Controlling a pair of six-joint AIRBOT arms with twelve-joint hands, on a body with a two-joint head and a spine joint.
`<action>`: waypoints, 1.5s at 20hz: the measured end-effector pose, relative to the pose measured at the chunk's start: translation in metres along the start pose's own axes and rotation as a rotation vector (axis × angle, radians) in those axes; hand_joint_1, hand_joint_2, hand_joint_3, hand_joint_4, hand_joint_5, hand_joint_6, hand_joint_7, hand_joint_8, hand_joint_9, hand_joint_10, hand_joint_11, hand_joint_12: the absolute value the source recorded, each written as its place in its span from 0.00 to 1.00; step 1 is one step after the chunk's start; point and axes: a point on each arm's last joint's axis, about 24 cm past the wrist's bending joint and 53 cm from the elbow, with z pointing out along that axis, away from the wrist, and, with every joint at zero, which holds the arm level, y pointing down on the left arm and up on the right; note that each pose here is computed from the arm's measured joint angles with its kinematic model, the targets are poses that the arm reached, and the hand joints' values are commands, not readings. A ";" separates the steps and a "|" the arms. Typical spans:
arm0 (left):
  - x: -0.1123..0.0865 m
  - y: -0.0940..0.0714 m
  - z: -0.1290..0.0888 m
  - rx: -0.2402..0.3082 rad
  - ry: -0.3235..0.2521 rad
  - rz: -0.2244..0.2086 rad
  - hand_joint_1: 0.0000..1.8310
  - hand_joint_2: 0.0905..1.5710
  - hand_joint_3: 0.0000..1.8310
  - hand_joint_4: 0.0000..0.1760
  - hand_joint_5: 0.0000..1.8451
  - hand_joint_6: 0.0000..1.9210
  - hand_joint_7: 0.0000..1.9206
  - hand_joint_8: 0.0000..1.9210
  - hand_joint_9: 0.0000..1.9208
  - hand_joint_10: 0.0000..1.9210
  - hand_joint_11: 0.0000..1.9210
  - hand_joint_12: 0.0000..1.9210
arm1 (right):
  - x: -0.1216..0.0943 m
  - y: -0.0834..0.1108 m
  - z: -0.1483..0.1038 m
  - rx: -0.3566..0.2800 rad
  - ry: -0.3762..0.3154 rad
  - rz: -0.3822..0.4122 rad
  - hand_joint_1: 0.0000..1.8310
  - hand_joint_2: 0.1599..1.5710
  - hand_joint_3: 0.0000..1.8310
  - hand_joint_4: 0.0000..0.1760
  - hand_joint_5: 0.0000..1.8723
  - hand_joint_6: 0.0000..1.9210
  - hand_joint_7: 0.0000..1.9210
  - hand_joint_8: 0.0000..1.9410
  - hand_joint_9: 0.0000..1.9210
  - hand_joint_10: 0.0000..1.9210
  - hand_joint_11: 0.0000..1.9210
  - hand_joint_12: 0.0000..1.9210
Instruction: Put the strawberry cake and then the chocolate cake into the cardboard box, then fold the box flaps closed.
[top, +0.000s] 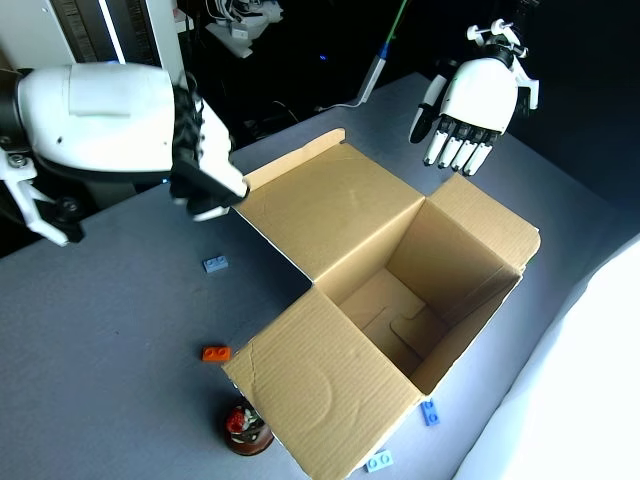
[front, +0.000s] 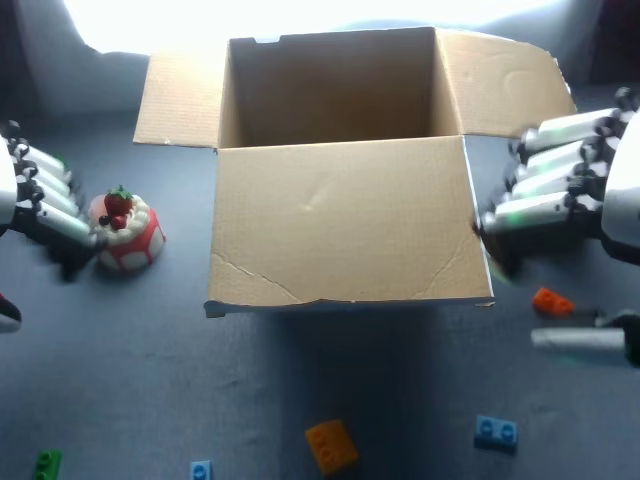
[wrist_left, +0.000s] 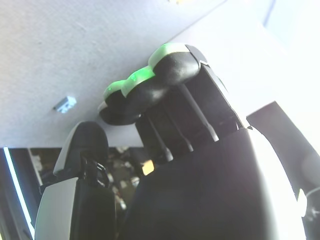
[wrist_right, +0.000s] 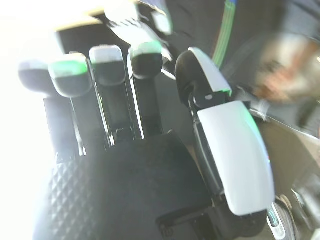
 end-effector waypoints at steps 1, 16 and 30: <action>-0.001 0.001 -0.001 -0.001 -0.002 -0.007 0.27 0.75 0.01 0.26 0.17 0.00 0.19 0.00 0.19 0.02 0.00 0.55 | 0.000 -0.008 -0.001 0.042 0.006 -0.030 0.12 0.76 0.01 0.00 0.11 0.00 0.12 0.00 0.14 0.01 0.00 0.45; 0.010 -0.003 0.010 -0.011 0.051 -0.001 0.51 0.61 0.00 0.43 0.08 0.00 0.07 0.00 0.08 0.00 0.00 0.28 | -0.008 -0.023 -0.023 0.149 -0.108 -0.071 0.13 0.74 0.00 0.00 0.09 0.00 0.11 0.00 0.13 0.00 0.00 0.39; -0.029 0.015 0.055 -0.069 -0.059 -0.019 0.68 0.58 0.00 0.41 0.08 0.00 0.07 0.00 0.06 0.00 0.00 0.25 | -0.012 -0.022 -0.023 0.144 -0.130 -0.057 0.13 0.75 0.00 0.00 0.11 0.00 0.12 0.00 0.13 0.00 0.00 0.41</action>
